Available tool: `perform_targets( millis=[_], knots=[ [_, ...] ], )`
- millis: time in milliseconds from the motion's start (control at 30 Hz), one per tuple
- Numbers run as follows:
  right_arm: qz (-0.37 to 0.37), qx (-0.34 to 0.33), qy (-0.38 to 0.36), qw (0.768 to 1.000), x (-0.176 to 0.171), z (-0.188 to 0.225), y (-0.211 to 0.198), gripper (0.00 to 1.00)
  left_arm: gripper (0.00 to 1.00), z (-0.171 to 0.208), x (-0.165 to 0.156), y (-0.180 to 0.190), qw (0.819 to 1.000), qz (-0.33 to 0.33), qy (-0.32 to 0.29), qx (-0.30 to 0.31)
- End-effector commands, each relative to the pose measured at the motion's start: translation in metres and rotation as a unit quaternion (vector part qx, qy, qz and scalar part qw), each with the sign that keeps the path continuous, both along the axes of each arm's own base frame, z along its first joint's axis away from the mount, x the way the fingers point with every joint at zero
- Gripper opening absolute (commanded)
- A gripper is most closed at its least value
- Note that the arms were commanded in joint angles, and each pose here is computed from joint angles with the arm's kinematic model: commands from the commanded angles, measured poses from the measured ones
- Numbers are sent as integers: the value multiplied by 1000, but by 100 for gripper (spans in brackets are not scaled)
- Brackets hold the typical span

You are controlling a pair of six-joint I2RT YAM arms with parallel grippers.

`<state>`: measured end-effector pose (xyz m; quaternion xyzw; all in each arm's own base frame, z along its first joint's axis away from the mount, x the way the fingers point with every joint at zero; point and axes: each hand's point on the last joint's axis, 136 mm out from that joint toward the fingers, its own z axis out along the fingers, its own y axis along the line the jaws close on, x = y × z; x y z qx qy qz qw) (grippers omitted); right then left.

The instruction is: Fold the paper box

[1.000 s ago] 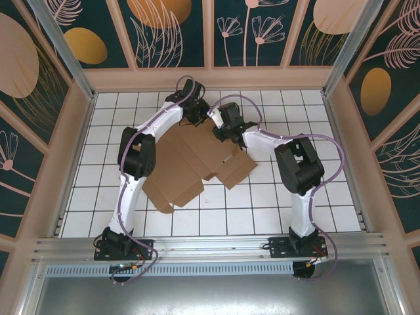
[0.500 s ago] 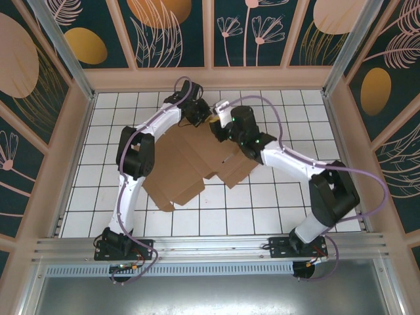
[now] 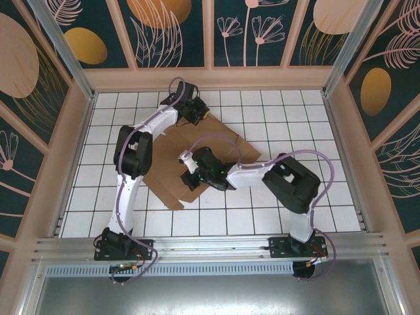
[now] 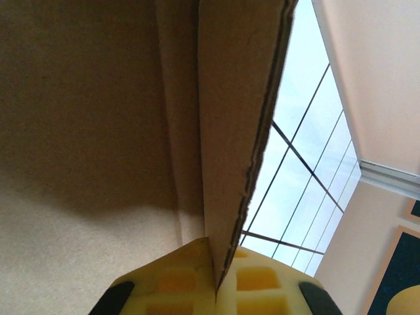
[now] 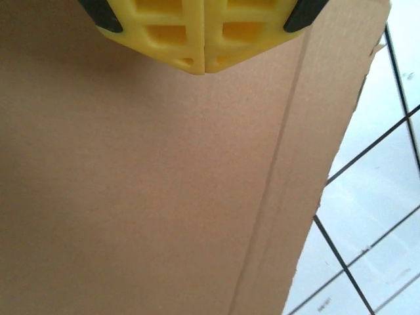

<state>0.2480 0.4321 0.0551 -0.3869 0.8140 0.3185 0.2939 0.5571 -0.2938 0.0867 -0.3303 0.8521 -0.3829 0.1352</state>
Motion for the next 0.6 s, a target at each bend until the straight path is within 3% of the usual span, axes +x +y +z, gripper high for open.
perform_targets(
  millis=[0, 233, 433, 567],
  knots=[
    [-21, -22, 22, 999, 4, -11, 8, 0, 0, 30, 5, 2, 999, 8, -22, -28],
    [-87, -132, 38, 987, 17, -46, -57, 0, 0, 43, 5, 25, 998, 31, -38, -34],
    [-172, -227, 29, 958, 40, -62, -121, 0, 0, 66, 3, 40, 996, 47, -61, -45],
    [-212, -251, 30, 944, 54, -66, -147, 0, 0, 77, -1, 49, 995, 58, -75, -42]
  ],
)
